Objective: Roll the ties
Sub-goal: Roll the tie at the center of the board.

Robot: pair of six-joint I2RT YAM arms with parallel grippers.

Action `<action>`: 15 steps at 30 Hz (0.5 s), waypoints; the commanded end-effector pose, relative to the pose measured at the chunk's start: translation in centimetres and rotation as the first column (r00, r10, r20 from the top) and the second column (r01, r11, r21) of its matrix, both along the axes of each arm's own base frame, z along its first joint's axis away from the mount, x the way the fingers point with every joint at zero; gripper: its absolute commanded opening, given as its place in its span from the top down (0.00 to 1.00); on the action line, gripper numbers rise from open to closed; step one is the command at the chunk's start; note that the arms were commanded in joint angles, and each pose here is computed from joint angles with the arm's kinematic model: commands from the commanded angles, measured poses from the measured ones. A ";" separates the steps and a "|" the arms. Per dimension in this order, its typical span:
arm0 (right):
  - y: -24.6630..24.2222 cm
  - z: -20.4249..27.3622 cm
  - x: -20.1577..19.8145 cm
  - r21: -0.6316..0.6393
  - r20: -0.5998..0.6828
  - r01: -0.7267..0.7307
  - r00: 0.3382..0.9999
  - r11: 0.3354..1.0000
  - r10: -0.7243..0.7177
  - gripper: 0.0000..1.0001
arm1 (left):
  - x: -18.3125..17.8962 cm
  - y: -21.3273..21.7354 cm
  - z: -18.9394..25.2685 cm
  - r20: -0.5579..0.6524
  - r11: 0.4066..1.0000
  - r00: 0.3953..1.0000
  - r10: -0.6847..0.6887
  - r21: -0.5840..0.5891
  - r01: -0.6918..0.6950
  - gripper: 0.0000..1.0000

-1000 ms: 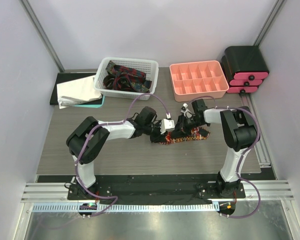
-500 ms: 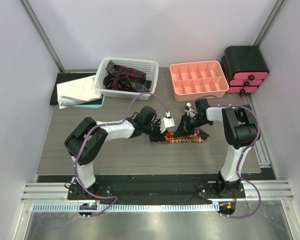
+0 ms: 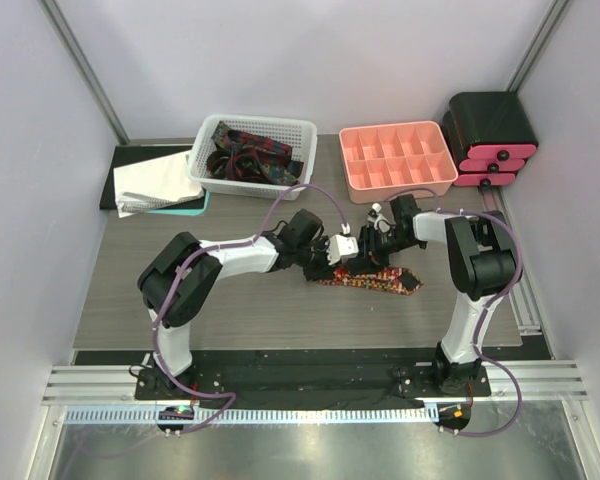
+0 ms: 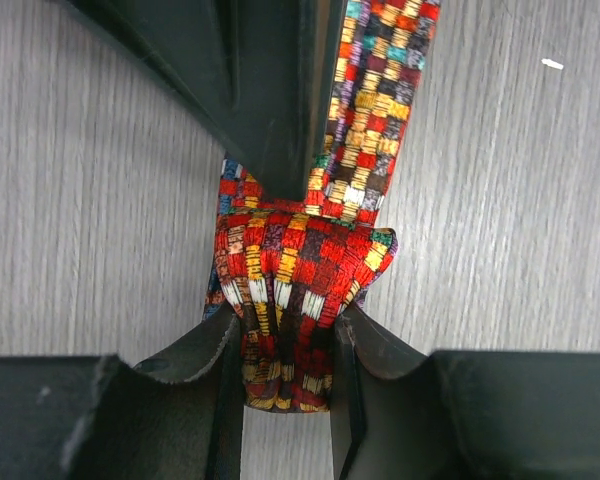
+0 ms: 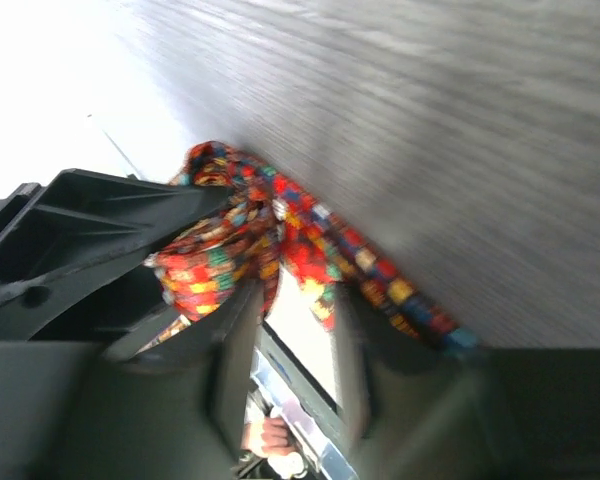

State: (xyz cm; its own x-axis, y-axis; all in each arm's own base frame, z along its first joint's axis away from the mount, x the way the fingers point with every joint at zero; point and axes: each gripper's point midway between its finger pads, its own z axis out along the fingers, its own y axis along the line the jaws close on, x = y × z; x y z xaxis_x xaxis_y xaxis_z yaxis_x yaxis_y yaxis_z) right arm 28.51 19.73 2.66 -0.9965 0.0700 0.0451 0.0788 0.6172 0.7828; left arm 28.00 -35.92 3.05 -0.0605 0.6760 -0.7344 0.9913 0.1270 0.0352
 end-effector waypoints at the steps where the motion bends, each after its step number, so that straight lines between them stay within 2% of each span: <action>1: 1.0 3.0 -0.1 0.031 0.090 -0.032 0.996 0.999 0.029 0.54 | -1.5 4.3 -5.7 -0.063 0.972 0.997 0.042 0.233 -0.026 0.80; 3: 1.6 3.8 -0.5 0.050 0.113 -0.047 0.993 0.998 0.042 0.51 | -1.6 4.3 -5.8 -0.069 0.973 0.997 0.039 0.232 -0.022 0.78; 11: 2.7 3.7 -1.4 0.079 0.101 -0.058 0.994 0.995 0.049 0.53 | -1.4 4.3 -5.8 -0.066 0.971 0.997 0.039 0.237 -0.022 0.76; 13: 2.5 2.9 -1.2 0.048 0.102 -0.048 0.994 0.998 0.043 0.58 | -1.5 4.2 -5.7 -0.068 0.973 0.997 0.032 0.230 -0.016 0.75; 14: 2.4 2.6 -1.1 0.037 0.104 -0.048 0.994 0.998 0.044 0.71 | -1.6 4.1 -5.5 -0.071 0.974 0.997 0.029 0.226 -0.012 0.74; 15: 2.2 1.8 -1.1 0.019 0.087 -0.042 0.995 0.999 0.040 0.80 | -1.7 4.1 -5.4 -0.073 0.975 0.997 0.026 0.222 -0.010 0.72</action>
